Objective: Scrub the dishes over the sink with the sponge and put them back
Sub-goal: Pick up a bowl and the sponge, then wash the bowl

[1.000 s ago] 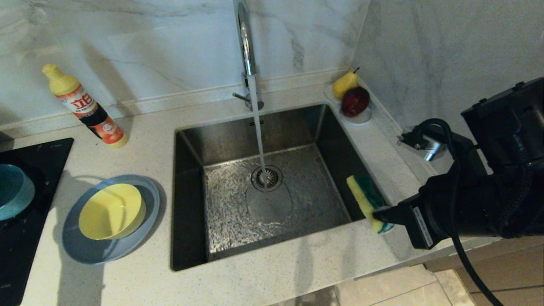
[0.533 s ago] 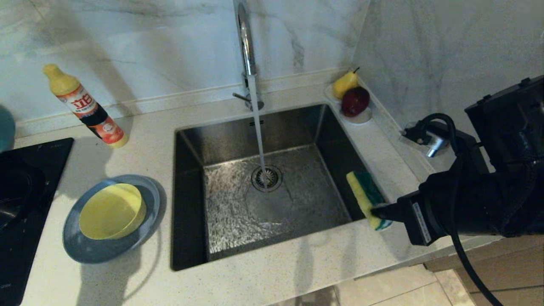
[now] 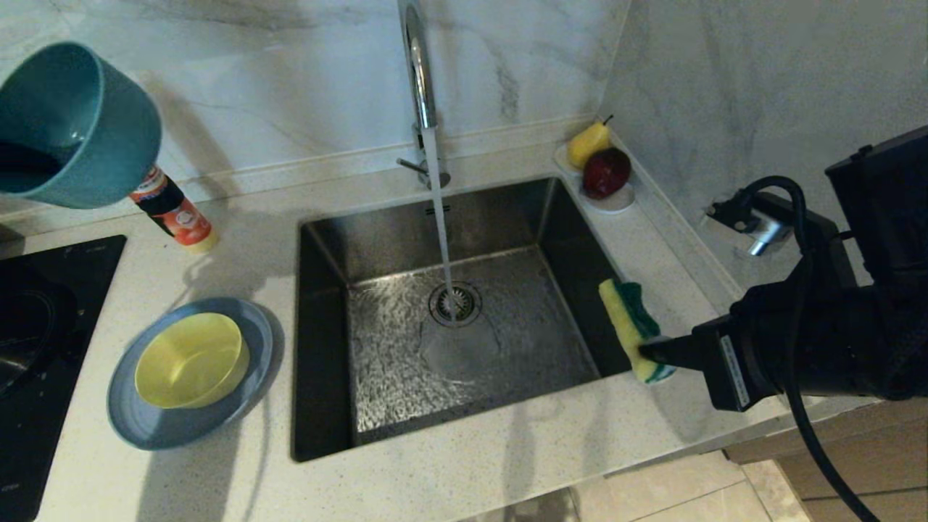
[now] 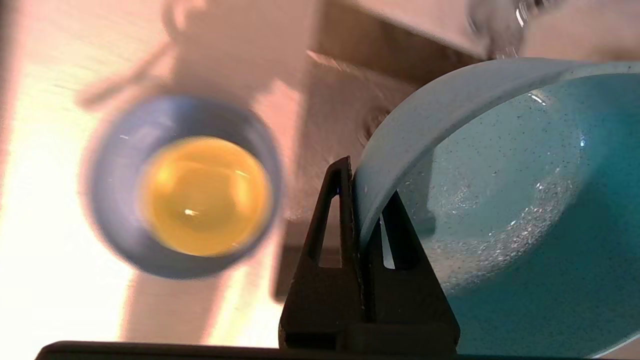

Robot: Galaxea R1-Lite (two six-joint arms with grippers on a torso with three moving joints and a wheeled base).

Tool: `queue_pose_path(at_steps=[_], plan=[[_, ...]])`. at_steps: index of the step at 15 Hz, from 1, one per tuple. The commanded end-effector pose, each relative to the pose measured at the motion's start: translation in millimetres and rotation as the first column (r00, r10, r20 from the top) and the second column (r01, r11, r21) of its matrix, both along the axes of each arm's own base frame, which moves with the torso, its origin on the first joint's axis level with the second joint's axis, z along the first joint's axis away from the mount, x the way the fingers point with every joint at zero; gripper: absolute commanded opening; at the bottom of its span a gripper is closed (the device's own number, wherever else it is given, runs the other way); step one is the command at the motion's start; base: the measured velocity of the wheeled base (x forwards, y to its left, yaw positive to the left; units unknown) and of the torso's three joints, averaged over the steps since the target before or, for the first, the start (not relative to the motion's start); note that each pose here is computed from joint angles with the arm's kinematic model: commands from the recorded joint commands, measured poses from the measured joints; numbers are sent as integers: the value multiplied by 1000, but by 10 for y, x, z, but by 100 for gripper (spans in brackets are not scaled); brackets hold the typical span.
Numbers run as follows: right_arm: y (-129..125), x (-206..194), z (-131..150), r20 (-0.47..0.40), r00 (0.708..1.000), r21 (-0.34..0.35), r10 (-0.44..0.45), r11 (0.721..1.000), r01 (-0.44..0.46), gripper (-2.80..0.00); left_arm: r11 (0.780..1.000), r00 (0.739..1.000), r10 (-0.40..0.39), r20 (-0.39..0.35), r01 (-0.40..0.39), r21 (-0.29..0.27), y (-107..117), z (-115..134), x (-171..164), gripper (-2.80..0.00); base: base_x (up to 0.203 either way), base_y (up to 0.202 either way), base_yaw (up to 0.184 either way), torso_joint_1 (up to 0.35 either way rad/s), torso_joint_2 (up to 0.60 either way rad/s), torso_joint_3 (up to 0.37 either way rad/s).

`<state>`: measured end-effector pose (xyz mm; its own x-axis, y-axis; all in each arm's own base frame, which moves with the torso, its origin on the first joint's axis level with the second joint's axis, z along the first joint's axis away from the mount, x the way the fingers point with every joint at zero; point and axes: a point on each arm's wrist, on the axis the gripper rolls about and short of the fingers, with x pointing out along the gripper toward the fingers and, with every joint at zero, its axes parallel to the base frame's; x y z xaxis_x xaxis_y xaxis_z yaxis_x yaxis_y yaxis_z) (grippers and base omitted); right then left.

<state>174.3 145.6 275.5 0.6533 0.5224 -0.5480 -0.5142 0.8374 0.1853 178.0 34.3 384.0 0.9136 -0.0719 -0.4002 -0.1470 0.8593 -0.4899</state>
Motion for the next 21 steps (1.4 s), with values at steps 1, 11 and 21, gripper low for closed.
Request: queue_pose_path(at_steps=[1,11,21], plan=[[-12,-19,46,16,1000,12,1,1000,-1,-280,998,994,-70,-79,70,-8,-273,-134,334,-280,0,0,0,0,0,0],[51,54,-12,11,1000,7,4,1000,-4,-280,995,967,-103,-231,103,-14,-1302,-824,1285,-280,0,0,0,0,0,0],[58,60,-44,9,1000,8,13,1000,-13,-280,998,953,-53,-298,58,9,-1876,-1401,1722,-280,0,0,0,0,0,0]])
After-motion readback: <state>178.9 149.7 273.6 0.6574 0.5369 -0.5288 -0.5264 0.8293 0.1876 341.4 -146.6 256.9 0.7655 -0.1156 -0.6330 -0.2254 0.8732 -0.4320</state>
